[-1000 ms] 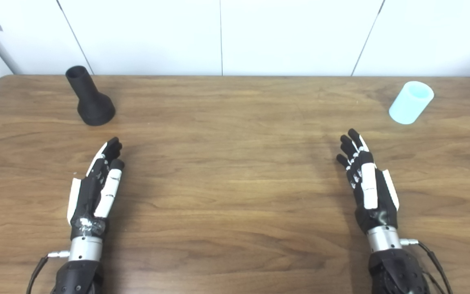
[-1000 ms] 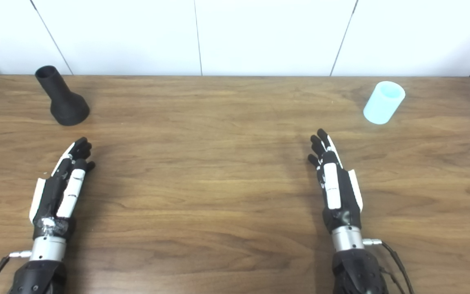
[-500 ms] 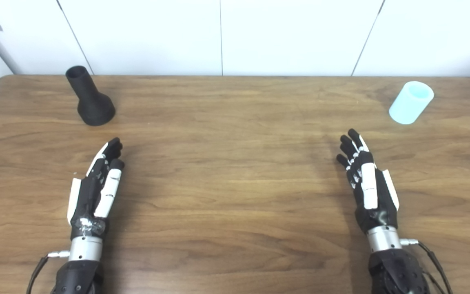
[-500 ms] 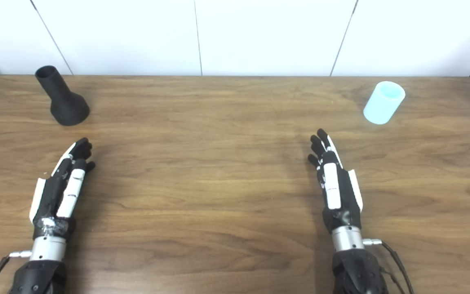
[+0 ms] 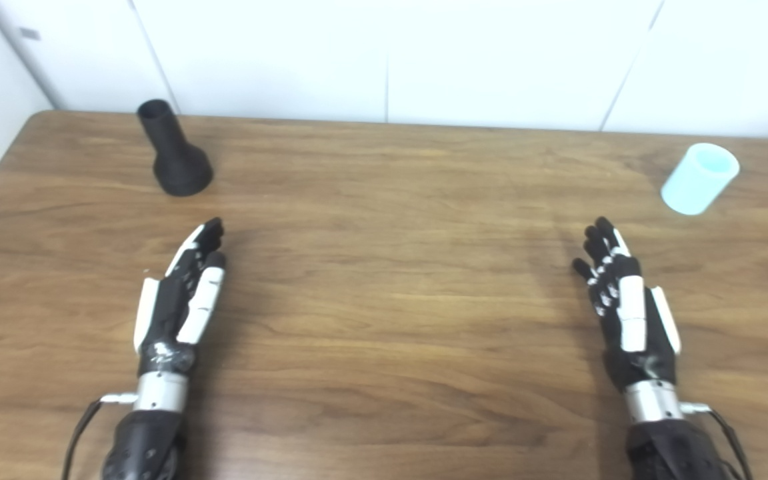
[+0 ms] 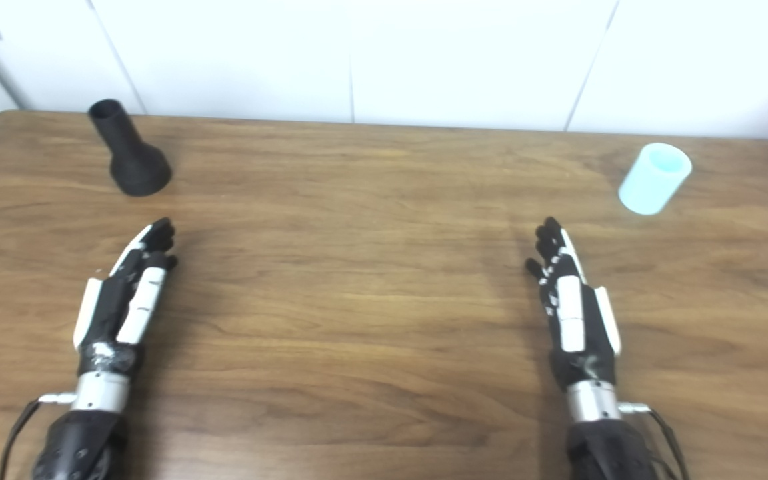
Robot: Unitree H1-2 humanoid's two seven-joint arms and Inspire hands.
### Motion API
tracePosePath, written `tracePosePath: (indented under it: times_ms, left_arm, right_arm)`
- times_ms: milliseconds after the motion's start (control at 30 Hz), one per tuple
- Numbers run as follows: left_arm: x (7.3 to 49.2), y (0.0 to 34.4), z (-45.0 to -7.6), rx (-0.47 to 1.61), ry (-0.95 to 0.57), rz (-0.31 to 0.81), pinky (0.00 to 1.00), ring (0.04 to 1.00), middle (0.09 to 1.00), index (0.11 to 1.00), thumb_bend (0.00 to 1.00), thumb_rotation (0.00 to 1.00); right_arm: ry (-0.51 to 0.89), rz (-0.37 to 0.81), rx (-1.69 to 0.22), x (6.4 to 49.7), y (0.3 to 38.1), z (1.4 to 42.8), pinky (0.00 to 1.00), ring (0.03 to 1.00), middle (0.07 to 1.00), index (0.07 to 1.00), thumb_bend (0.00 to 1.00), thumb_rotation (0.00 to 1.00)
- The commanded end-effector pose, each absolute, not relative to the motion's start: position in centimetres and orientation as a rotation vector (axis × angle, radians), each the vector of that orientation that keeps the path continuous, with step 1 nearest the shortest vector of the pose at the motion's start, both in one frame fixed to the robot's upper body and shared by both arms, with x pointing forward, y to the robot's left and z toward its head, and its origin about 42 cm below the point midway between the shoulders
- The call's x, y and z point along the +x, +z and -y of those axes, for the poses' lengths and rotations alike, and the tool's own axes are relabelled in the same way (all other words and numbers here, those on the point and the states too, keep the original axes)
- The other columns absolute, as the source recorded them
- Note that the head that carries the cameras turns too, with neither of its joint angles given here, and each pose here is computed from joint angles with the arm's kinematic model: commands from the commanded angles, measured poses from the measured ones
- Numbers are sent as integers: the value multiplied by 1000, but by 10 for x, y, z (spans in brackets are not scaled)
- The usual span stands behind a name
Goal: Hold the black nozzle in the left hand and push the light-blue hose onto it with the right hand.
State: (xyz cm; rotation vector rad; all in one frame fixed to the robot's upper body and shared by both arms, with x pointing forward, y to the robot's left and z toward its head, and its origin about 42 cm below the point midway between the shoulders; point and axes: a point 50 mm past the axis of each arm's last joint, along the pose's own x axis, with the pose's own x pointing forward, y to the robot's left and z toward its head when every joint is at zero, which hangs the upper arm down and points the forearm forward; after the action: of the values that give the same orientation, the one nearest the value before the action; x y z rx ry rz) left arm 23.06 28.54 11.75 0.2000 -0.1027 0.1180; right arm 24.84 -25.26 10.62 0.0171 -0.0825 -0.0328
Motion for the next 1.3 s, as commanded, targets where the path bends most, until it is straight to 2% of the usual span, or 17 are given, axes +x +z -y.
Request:
tracePosePath:
  times_ms: [0, 233, 533, 633, 767, 833, 900, 933, 1000, 1267]
  left_arm:
    - [218, 88, -276, 184, 132, 11, 934, 933, 912, 887, 433, 740]
    - [217, 77, -266, 208, 129, 0, 951, 934, 914, 888, 467, 755]
    - [218, 77, -259, 241, 124, 6, 919, 923, 916, 898, 428, 637]
    - [217, 77, -259, 254, 125, 4, 906, 920, 916, 898, 443, 583]
    - [217, 78, -259, 286, 151, 1, 883, 905, 905, 891, 510, 510]
    - [218, 79, -261, 288, 170, 18, 870, 896, 897, 889, 541, 442]
    - [218, 78, -265, 290, 190, 41, 852, 893, 891, 893, 600, 317]
    - [218, 80, -267, 316, 202, 63, 848, 892, 890, 893, 609, 297]
    - [219, 84, -269, 360, 220, 92, 834, 886, 889, 891, 664, 212]
    - [232, 116, -286, 394, 268, 188, 808, 869, 881, 878, 790, 148]
  right_arm:
    - [-41, 64, -2, 242, 89, 265, 984, 979, 967, 967, 500, 1000]
    - [-35, 60, 20, 247, 77, 274, 1000, 997, 976, 974, 535, 1000]
    - [-50, 50, 24, 248, 78, 277, 1000, 992, 968, 965, 577, 1000]
    - [-46, 54, 22, 247, 78, 277, 991, 980, 956, 955, 571, 1000]
    - [-44, 51, 36, 248, 77, 277, 998, 983, 959, 958, 563, 1000]
    - [-49, 48, 35, 247, 76, 277, 1000, 985, 958, 960, 575, 990]
    - [-47, 48, 30, 247, 75, 277, 992, 983, 959, 962, 583, 995]
    - [-47, 48, 30, 247, 75, 276, 991, 983, 960, 963, 584, 995]
    - [-46, 46, 33, 248, 73, 275, 979, 974, 962, 961, 551, 994]
    - [-42, 53, 34, 249, 71, 272, 986, 983, 971, 969, 495, 1000]
